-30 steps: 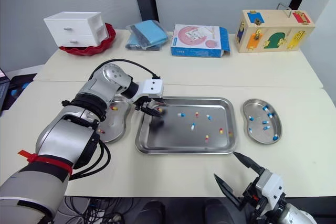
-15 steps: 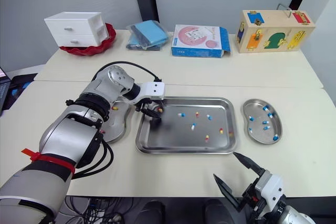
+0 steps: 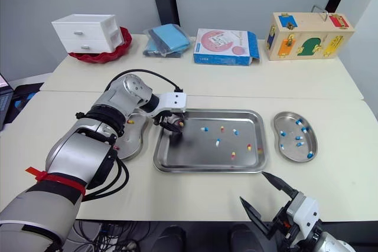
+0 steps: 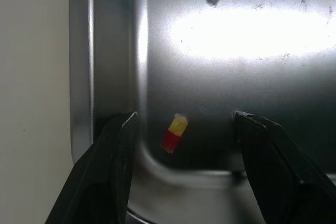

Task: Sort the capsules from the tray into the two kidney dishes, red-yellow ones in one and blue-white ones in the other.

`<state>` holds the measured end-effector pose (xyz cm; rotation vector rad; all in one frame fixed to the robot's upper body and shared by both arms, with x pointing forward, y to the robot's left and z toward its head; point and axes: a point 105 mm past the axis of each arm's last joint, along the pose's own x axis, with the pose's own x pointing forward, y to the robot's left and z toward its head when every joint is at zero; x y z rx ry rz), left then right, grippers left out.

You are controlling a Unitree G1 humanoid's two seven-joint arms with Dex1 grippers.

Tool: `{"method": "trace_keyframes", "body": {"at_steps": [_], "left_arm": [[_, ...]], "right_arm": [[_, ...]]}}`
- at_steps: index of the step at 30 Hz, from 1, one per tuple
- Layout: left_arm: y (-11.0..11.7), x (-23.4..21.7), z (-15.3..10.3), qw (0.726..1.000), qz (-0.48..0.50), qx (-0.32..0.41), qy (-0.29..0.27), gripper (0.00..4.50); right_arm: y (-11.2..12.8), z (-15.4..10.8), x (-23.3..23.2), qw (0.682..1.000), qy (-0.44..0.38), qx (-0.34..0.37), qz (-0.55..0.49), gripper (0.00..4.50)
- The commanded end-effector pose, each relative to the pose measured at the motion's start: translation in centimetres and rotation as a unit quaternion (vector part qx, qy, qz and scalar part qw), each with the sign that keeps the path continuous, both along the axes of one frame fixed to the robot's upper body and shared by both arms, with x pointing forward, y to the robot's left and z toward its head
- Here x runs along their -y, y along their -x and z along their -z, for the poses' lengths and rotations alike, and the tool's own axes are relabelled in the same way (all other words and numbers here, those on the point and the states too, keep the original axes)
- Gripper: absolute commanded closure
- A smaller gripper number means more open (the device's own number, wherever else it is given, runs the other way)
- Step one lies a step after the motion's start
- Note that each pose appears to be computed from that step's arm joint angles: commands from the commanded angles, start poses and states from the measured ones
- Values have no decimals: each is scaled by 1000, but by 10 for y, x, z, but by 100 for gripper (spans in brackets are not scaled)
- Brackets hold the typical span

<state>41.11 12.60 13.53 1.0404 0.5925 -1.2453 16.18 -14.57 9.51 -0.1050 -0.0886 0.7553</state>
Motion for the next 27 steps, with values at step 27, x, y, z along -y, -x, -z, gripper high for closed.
{"method": "trace_keyframes", "body": {"at_steps": [27], "left_arm": [[-4, -7, 11, 998, -27, 1, -64, 334]], "right_arm": [[-1, -15, -2, 1000, 0, 27, 6, 0]]}}
